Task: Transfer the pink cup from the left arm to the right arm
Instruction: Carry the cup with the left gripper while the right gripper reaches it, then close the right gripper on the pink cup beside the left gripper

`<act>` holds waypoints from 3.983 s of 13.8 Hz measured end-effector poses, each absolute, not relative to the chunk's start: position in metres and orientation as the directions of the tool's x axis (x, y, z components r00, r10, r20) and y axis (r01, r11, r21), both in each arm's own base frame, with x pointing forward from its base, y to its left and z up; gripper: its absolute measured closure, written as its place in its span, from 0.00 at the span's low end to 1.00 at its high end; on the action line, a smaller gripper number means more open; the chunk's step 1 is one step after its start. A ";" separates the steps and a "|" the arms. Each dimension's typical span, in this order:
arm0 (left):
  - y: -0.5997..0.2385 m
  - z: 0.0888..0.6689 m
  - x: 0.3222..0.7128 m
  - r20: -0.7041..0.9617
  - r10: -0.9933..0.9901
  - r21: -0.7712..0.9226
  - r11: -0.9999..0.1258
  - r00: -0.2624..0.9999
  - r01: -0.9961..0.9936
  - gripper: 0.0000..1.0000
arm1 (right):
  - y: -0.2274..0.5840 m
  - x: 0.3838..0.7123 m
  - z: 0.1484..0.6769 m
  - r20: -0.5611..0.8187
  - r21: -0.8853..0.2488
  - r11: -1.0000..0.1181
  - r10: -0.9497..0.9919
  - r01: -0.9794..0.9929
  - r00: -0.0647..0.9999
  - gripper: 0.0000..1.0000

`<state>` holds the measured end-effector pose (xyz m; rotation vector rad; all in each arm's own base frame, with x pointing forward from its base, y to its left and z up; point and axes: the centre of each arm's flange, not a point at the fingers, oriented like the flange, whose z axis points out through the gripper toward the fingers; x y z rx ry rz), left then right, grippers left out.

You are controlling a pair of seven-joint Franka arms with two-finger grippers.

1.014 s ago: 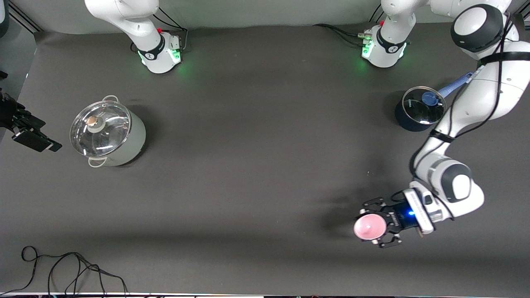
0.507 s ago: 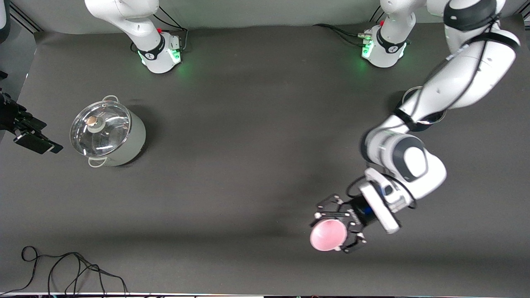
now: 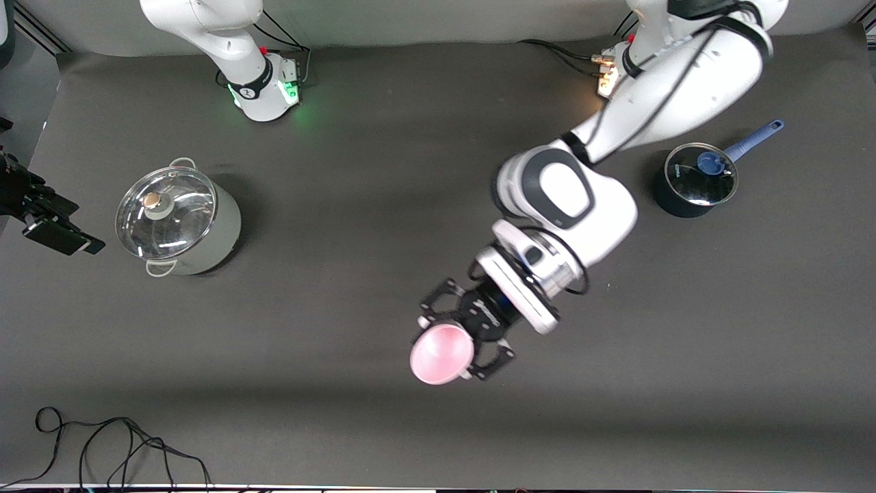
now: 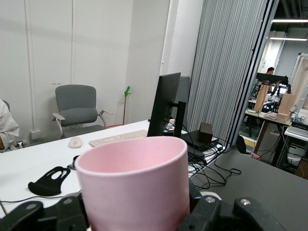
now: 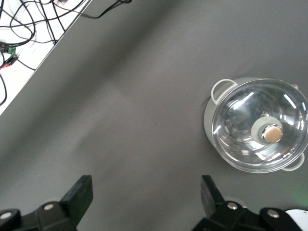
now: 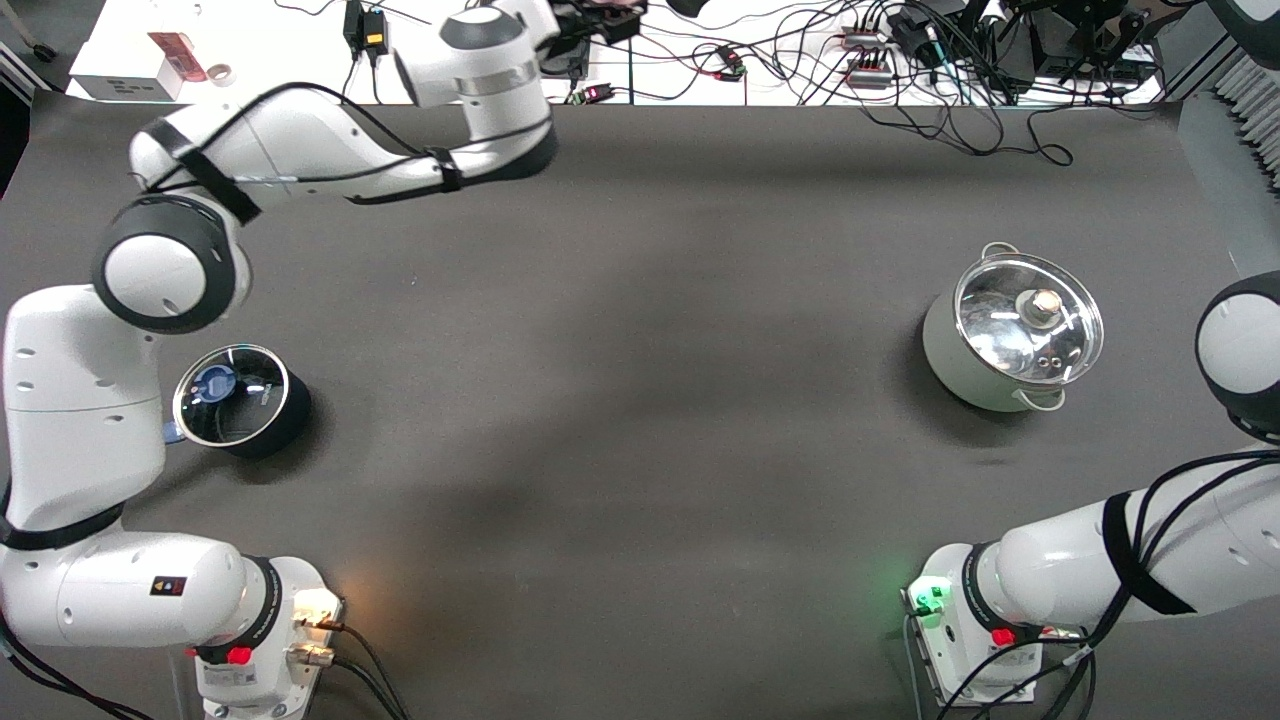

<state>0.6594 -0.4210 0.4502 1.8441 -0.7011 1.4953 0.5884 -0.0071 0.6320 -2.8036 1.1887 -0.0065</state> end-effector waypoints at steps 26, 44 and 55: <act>-0.545 0.459 0.562 0.984 -0.078 0.065 -0.684 0.161 -0.727 0.34 | 0.310 0.582 0.668 0.121 -0.159 -0.910 -0.403 -0.383 0.907 0.00; -0.544 0.460 0.564 0.984 -0.071 0.071 -0.688 0.165 -0.722 0.34 | 0.301 0.642 0.599 -0.021 -0.284 -0.843 -0.471 -0.457 0.882 0.02; -0.543 0.460 0.564 0.984 -0.071 0.072 -0.688 0.166 -0.722 0.34 | 0.309 0.626 0.611 -0.061 -0.250 -0.864 -0.436 -0.437 0.898 0.01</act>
